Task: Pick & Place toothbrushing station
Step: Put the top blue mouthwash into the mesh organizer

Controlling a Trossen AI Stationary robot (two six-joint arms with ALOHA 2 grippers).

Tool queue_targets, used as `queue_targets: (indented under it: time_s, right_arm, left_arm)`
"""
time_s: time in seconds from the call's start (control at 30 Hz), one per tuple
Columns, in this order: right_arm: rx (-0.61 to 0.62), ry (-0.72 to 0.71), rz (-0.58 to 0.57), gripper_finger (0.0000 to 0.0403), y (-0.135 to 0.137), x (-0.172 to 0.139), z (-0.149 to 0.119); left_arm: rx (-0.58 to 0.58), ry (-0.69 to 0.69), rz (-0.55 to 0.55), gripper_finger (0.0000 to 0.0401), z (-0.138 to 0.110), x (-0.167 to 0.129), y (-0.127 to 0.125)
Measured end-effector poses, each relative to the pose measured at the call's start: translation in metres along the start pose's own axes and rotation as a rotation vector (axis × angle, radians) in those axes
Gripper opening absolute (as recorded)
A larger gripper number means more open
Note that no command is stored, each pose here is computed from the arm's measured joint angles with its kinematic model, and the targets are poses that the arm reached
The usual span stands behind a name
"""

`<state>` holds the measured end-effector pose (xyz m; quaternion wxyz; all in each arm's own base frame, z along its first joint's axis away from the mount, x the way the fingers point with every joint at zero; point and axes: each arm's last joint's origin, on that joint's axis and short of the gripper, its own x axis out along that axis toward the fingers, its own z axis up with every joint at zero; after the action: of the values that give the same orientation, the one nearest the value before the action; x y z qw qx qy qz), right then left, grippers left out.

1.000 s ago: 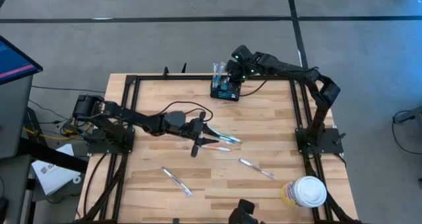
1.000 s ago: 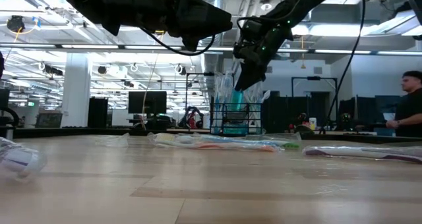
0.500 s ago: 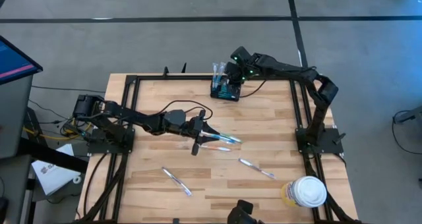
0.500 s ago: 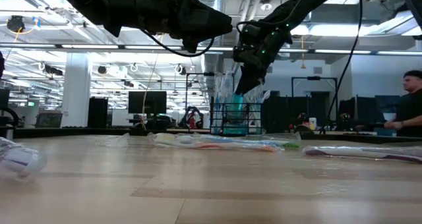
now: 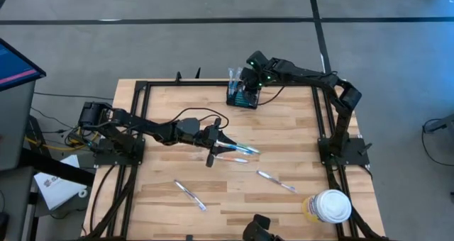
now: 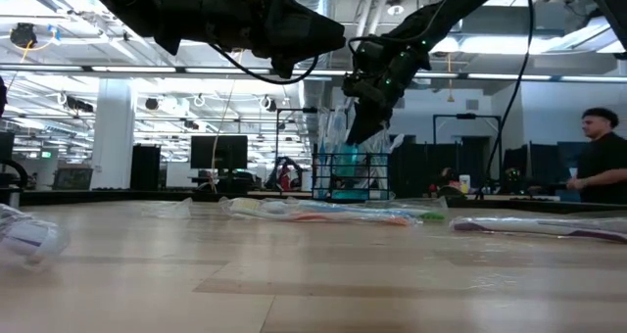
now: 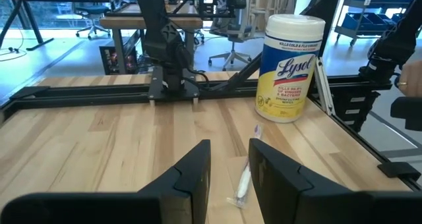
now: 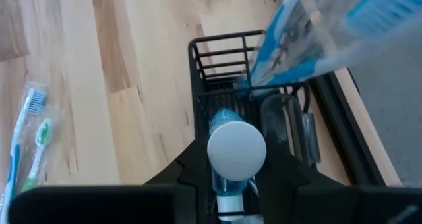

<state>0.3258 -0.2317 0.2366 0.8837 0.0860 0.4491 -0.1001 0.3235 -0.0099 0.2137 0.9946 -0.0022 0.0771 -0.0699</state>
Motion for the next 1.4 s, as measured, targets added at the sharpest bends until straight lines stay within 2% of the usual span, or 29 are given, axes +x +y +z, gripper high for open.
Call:
queue_targets:
  time_s: [0.53, 0.87, 1.4]
  right_arm:
    - [-0.011, 0.028, 0.008, 0.0081, 0.001, 0.002, -0.003]
    - [-0.006, 0.043, -0.005, 0.0106, -0.003, 0.015, -0.005]
    - [-0.001, 0.053, 0.012, 0.011, 0.0, 0.013, -0.005]
  left_arm:
    - [0.0, 0.0, 0.0, 0.0099, 0.0, 0.0, 0.0]
    - [0.0, -0.001, 0.0, 0.0099, 0.0, 0.0, 0.0]
    - [0.0, 0.0, 0.0, 0.0099, 0.0, 0.0, 0.0]
